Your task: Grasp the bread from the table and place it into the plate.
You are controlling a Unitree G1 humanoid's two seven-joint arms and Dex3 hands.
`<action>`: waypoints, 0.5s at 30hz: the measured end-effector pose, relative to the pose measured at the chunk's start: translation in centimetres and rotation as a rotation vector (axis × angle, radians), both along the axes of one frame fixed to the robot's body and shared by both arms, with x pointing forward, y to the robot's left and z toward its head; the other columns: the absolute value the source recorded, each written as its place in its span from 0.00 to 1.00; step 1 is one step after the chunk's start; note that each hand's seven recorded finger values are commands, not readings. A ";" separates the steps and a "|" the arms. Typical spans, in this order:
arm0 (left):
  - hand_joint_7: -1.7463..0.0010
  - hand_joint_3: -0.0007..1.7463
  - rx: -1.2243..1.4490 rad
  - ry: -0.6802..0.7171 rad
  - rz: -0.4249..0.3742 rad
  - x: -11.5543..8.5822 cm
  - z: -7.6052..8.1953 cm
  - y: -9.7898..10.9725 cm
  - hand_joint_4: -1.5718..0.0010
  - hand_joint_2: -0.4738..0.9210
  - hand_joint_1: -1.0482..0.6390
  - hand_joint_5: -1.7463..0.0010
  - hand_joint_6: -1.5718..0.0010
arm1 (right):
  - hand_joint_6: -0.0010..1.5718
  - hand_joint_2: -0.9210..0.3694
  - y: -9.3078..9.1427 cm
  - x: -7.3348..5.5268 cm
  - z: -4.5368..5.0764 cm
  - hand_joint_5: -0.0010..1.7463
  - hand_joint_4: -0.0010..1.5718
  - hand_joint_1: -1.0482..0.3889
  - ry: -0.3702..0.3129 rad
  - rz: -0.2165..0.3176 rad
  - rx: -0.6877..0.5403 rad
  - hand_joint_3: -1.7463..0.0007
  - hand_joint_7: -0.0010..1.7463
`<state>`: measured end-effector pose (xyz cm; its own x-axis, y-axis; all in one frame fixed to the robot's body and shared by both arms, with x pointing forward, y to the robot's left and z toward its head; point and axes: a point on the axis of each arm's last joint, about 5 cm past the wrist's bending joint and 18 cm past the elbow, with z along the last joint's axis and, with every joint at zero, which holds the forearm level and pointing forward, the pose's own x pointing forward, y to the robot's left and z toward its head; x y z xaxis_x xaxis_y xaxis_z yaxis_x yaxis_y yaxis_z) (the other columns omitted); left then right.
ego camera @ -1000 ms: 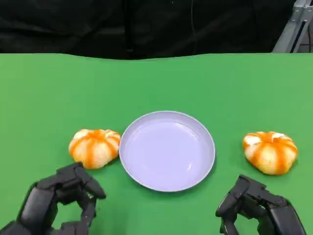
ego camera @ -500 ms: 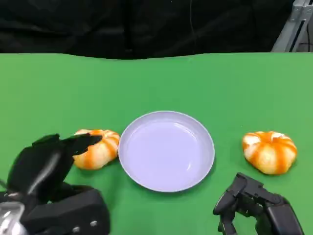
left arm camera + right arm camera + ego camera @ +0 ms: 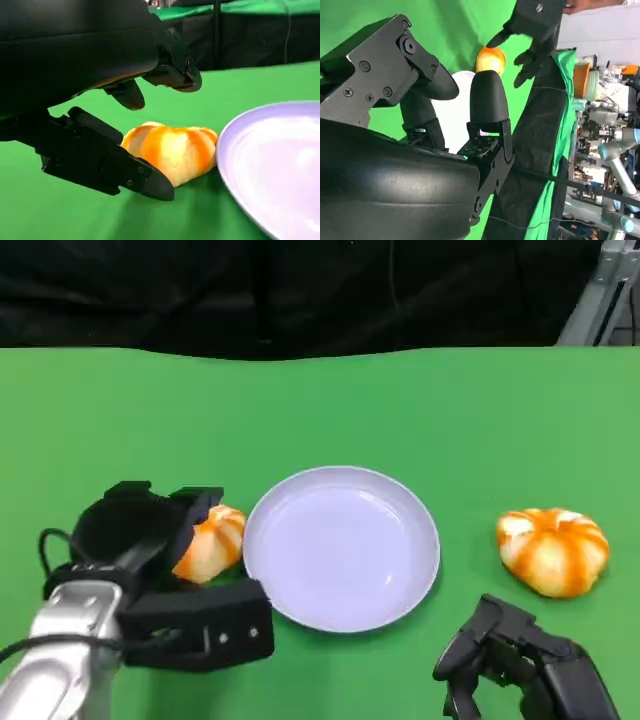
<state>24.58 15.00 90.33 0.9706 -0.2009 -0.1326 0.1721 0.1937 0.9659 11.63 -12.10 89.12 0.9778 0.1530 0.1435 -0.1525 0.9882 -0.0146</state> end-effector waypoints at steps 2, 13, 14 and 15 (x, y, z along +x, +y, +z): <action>0.99 0.00 0.031 0.018 -0.002 0.5 -0.2 -0.3 0.83 0.99 0.32 0.69 0.73 | 0.41 0.44 0.0 0.0 -0.01 0.99 0.40 0.72 0.003 -0.001 0.000 0.21 0.87; 0.63 0.06 0.120 0.122 0.004 3.3 -2.4 -0.9 0.52 0.99 0.46 0.12 0.40 | 0.41 0.44 0.0 0.0 0.02 0.99 0.40 0.72 0.000 0.000 -0.004 0.22 0.87; 0.42 0.09 0.106 0.101 -0.010 3.3 -2.6 -0.8 0.47 1.00 0.47 0.05 0.47 | 0.41 0.44 0.0 0.0 0.02 0.99 0.40 0.72 0.000 -0.001 -0.004 0.22 0.87; 0.36 0.11 0.092 0.076 -0.023 3.3 -2.9 -0.6 0.45 1.00 0.48 0.03 0.50 | 0.41 0.44 0.0 0.0 0.02 0.99 0.40 0.72 0.000 -0.001 -0.003 0.22 0.87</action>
<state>27.87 14.35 87.46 0.9524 -0.2063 -0.2243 0.2485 0.0998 0.9635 11.63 -12.06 89.14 0.9780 0.1522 0.1428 -0.1512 0.9883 -0.0175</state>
